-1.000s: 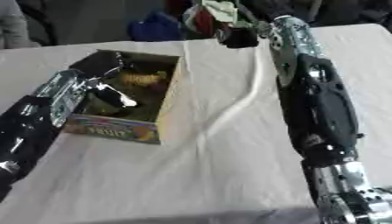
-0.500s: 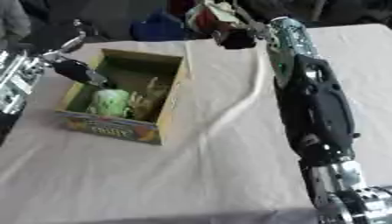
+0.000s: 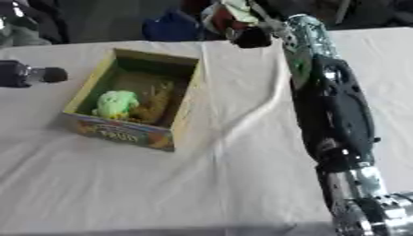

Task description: Pick up objects on the table and place them in the box.

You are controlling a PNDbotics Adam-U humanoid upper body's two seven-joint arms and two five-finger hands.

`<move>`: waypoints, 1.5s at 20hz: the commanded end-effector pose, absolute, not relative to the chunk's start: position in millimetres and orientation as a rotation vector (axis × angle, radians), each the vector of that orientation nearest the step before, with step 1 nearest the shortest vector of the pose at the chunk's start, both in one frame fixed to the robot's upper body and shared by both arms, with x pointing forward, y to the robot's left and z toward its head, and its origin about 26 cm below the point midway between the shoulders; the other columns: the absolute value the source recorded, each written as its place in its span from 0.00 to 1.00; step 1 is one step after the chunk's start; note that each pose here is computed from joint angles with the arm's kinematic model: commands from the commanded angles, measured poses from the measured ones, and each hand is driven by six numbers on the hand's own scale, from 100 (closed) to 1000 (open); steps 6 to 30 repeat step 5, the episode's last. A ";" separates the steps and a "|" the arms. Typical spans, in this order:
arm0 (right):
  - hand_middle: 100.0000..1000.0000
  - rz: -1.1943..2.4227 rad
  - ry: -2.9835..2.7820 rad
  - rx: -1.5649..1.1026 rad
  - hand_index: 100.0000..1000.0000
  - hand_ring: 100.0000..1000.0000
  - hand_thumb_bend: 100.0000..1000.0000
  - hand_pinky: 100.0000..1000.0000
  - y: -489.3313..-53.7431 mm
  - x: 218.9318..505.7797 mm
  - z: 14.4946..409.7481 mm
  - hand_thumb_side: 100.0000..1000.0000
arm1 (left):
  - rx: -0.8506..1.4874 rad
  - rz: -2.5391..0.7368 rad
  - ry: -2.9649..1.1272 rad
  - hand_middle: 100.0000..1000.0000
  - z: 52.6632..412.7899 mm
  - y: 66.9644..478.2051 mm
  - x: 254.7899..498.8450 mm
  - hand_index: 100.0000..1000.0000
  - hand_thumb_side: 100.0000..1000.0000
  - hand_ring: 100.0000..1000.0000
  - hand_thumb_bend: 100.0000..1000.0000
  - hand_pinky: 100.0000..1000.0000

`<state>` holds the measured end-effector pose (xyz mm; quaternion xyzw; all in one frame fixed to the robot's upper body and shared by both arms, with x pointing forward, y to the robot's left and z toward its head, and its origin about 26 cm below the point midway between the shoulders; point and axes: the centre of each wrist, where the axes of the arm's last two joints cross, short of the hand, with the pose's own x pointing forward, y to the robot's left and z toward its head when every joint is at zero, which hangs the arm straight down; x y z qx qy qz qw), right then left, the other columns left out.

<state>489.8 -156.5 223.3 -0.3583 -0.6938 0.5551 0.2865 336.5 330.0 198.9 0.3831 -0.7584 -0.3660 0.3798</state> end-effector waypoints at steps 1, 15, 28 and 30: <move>0.81 1.440 -1.903 -1.003 0.88 0.74 0.00 0.70 -167.0 488.0 241.5 0.49 | 1.002 -0.841 -2.010 0.63 208.6 333.8 324.1 0.77 0.77 0.62 1.00 0.74; 0.81 1.430 -1.912 -0.990 0.88 0.73 0.00 0.70 -169.6 486.5 239.3 0.50 | 0.991 -0.767 -2.015 0.63 196.1 335.5 315.4 0.77 0.76 0.62 1.00 0.74; 0.81 1.430 -1.912 -0.990 0.88 0.73 0.00 0.70 -169.6 486.5 239.3 0.50 | 0.991 -0.767 -2.015 0.63 196.1 335.5 315.4 0.77 0.76 0.62 1.00 0.74; 0.81 1.430 -1.912 -0.990 0.88 0.73 0.00 0.70 -169.6 486.5 239.3 0.50 | 0.991 -0.767 -2.015 0.63 196.1 335.5 315.4 0.77 0.76 0.62 1.00 0.74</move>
